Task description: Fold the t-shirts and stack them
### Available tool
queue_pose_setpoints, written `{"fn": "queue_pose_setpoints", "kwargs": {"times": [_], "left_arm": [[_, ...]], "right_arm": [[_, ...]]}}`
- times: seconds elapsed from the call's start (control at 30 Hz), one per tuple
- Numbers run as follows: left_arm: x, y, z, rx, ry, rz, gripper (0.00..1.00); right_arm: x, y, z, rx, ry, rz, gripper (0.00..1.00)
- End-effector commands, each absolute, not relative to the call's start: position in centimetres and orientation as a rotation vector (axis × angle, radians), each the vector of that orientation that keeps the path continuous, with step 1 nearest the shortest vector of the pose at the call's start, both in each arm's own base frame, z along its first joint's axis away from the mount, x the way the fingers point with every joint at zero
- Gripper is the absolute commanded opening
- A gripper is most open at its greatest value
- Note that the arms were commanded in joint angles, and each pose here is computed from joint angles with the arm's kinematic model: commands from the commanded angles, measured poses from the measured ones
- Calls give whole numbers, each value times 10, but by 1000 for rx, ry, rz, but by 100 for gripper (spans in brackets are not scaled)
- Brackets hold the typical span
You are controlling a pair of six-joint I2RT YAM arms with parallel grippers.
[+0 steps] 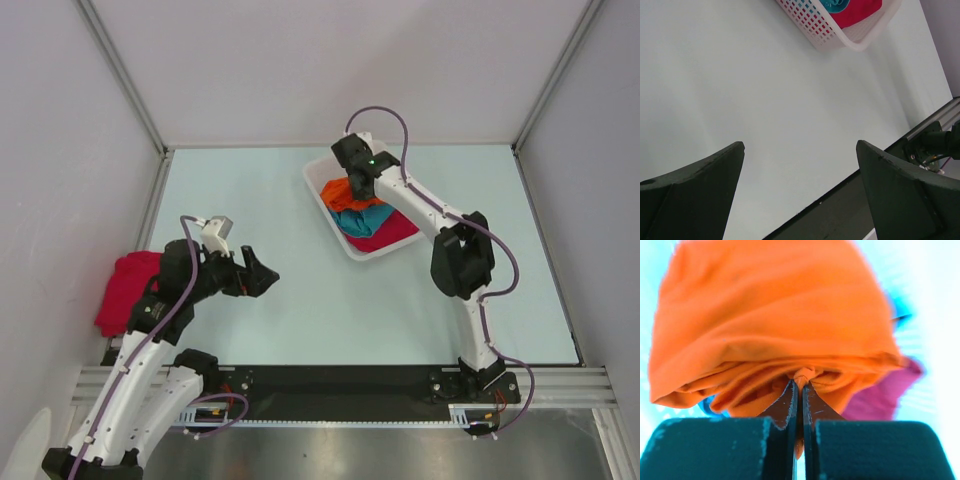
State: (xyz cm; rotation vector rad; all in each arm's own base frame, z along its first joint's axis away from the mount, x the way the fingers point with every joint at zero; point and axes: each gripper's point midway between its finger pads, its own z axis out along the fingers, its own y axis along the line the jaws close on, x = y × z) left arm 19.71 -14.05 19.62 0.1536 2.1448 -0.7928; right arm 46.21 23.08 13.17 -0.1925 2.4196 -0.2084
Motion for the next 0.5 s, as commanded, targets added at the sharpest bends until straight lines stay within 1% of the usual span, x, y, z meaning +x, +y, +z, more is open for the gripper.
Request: {"fn": "queue_pose_setpoints", "kwargs": {"times": [0.0, 0.2, 0.27, 0.47], "left_arm": [[206, -139, 207, 169, 2090, -772, 99], [206, -138, 207, 162, 2084, -764, 100], [206, -137, 207, 156, 2083, -761, 100], [207, -136, 205, 146, 2080, -752, 100]], "right_arm": [[470, 216, 277, -97, 2091, -306, 0], [451, 225, 367, -72, 1926, -279, 0], [441, 230, 385, -89, 1890, -278, 0], [385, 248, 458, -76, 1739, -233, 0]]}}
